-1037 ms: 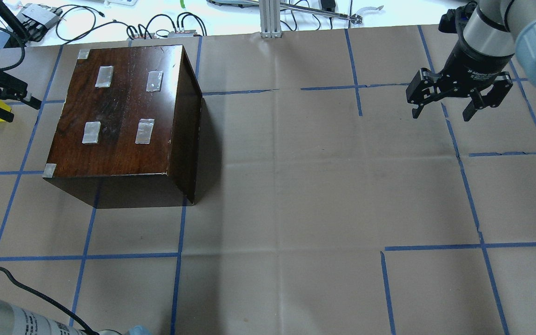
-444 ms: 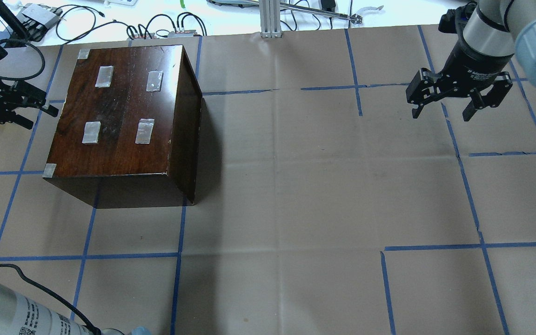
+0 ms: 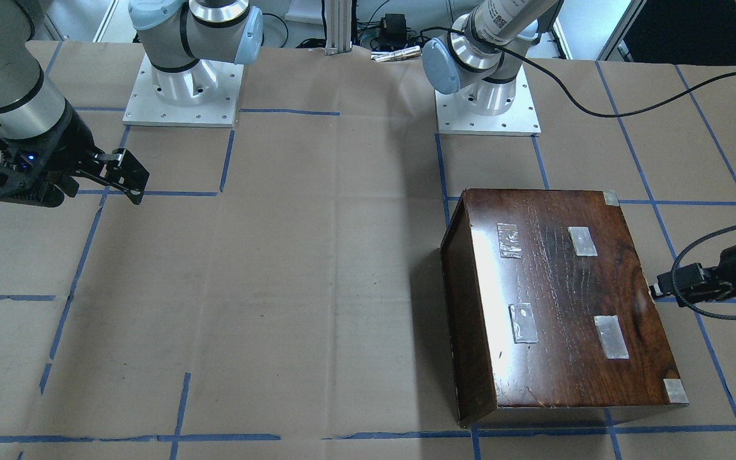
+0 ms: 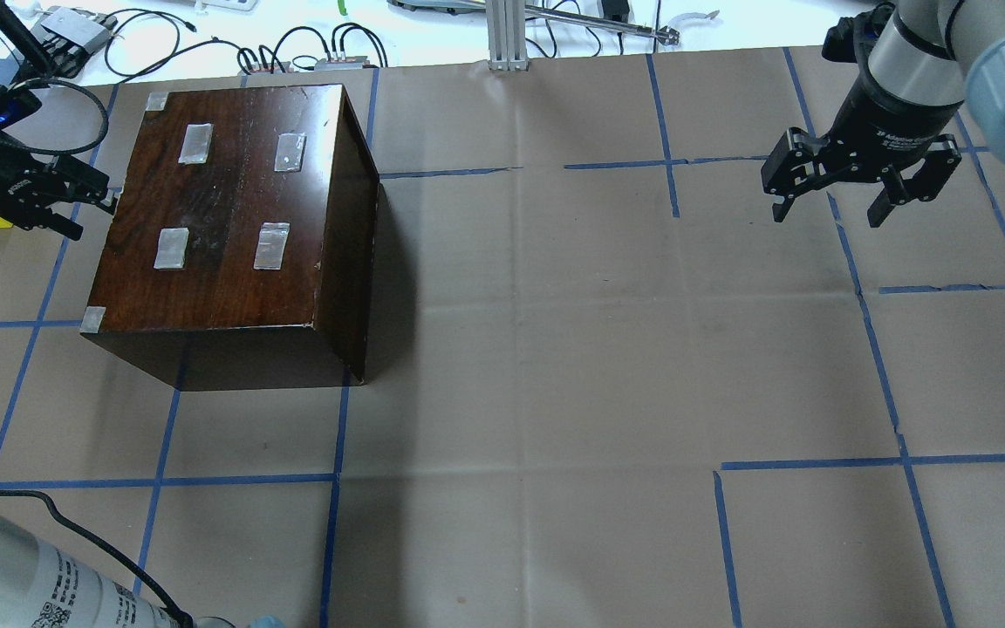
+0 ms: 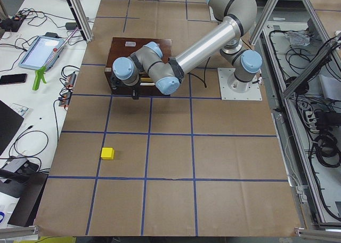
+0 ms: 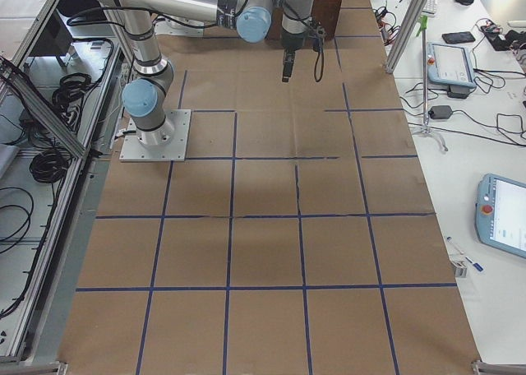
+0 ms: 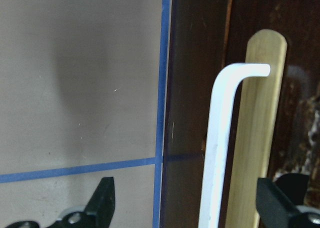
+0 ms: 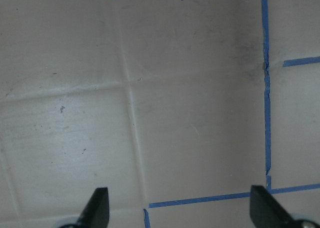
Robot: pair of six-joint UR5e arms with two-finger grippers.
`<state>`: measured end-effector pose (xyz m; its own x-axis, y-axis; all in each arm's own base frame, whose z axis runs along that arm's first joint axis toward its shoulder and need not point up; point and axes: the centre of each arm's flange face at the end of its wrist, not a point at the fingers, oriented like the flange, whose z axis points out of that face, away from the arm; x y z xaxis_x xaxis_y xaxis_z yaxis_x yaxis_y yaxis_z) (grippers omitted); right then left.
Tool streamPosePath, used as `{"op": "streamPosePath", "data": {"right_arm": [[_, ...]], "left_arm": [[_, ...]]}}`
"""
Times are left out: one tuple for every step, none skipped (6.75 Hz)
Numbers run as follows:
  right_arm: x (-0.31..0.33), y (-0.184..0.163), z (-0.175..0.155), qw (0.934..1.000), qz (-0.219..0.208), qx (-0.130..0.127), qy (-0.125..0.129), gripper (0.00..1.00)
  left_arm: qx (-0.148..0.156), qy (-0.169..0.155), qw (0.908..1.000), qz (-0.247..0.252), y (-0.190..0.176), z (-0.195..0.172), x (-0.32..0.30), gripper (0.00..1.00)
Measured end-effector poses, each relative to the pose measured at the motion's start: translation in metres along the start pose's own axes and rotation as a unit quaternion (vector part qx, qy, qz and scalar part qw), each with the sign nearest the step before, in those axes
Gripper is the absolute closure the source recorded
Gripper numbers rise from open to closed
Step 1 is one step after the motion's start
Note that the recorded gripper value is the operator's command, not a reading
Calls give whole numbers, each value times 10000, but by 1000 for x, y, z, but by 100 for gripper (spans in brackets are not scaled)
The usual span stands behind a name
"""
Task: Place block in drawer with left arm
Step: 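Hook the left gripper onto the white drawer handle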
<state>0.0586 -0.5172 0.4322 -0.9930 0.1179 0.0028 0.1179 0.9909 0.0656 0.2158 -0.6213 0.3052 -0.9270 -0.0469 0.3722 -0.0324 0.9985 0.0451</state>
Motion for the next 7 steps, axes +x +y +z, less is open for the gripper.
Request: {"op": "streamPosePath", "data": {"right_arm": [[0, 0, 0, 10000, 2, 1, 0, 0], [0, 0, 0, 10000, 0, 1, 0, 0], [0, 0, 0, 10000, -1, 1, 0, 0], [0, 0, 0, 10000, -1, 1, 0, 0], [0, 0, 0, 10000, -2, 3, 0, 0], [0, 0, 0, 10000, 0, 4, 0, 0], [0, 0, 0, 10000, 4, 3, 0, 0]], "left_arm": [[-14, 9, 10000, -4, -2, 4, -3, 2], [-27, 15, 10000, -10, -5, 9, -7, 2], [-24, 7, 10000, -14, -7, 10, -9, 2], [-27, 4, 10000, -17, -7, 12, -10, 2], [-35, 8, 10000, -22, -8, 14, -12, 2], [-59, 25, 10000, -37, -10, 20, -15, 2], [-81, 34, 9999, -47, -11, 23, -16, 2]]}}
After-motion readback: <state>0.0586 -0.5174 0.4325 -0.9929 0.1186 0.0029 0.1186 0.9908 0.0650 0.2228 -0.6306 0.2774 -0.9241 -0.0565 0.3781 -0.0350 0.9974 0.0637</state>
